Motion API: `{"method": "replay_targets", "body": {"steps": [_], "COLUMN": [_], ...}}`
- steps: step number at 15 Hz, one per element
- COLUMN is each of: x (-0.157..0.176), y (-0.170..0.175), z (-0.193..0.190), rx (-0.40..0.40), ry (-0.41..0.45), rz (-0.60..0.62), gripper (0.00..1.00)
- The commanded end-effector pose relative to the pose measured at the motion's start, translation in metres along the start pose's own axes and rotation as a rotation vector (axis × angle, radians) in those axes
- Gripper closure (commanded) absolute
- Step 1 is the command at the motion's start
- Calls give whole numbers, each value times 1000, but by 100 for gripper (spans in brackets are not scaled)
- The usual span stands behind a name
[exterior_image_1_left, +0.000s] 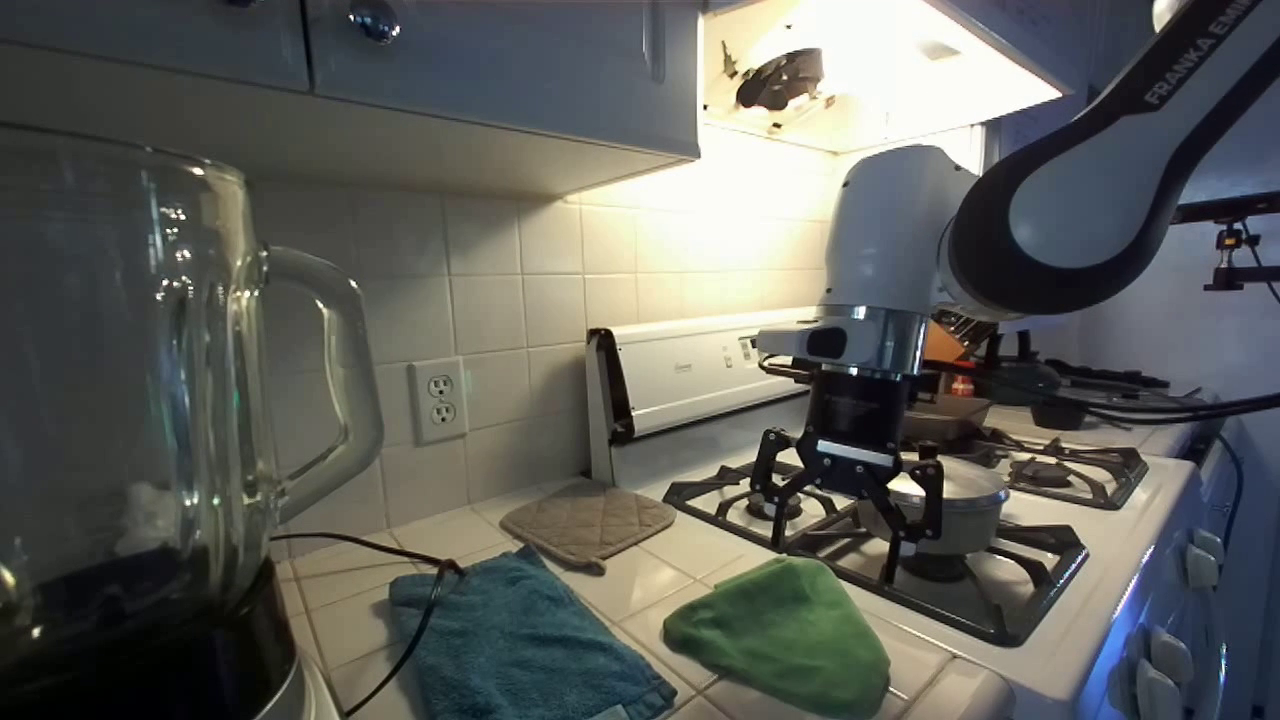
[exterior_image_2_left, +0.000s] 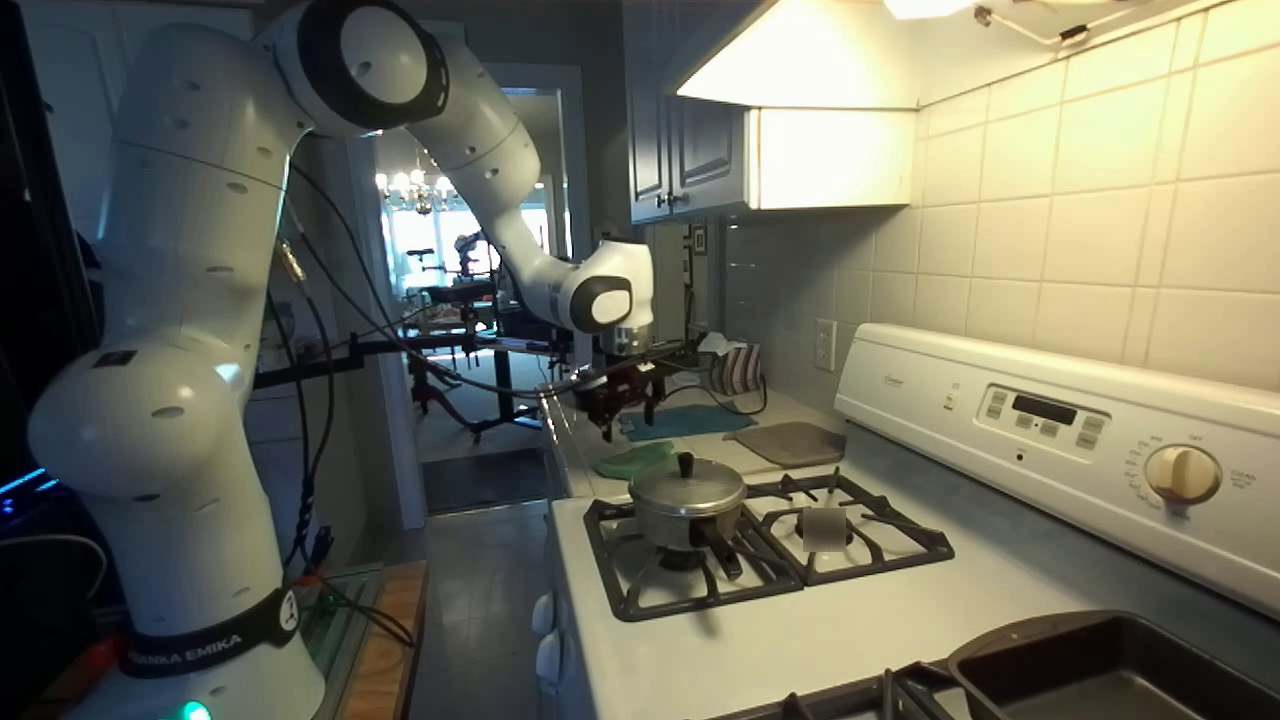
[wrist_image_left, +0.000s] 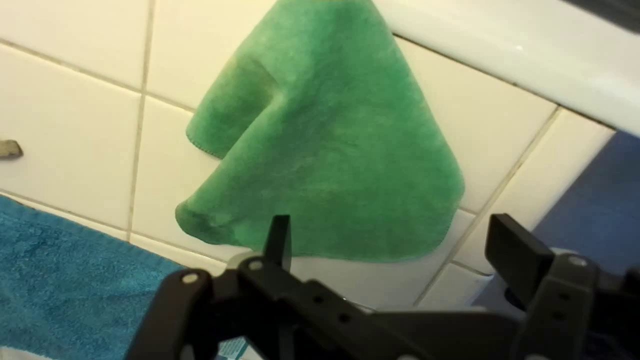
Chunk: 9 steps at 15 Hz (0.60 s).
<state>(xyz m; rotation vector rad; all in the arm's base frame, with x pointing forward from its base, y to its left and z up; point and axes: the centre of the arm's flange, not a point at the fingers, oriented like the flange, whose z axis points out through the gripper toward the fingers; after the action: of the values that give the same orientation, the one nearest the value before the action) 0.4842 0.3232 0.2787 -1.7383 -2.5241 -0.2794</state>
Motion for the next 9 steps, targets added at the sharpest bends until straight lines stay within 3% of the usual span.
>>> {"method": "replay_targets", "body": {"steps": [1, 6, 8, 9], "x": [3, 4, 4, 3], "y": [25, 37, 39, 40], "z": [15, 31, 36, 38], "rx": [-12, -23, -26, -27], "ry": [-9, -53, -79, -89], "rz": [35, 28, 19, 16], "gripper": [0, 0, 26, 34]}}
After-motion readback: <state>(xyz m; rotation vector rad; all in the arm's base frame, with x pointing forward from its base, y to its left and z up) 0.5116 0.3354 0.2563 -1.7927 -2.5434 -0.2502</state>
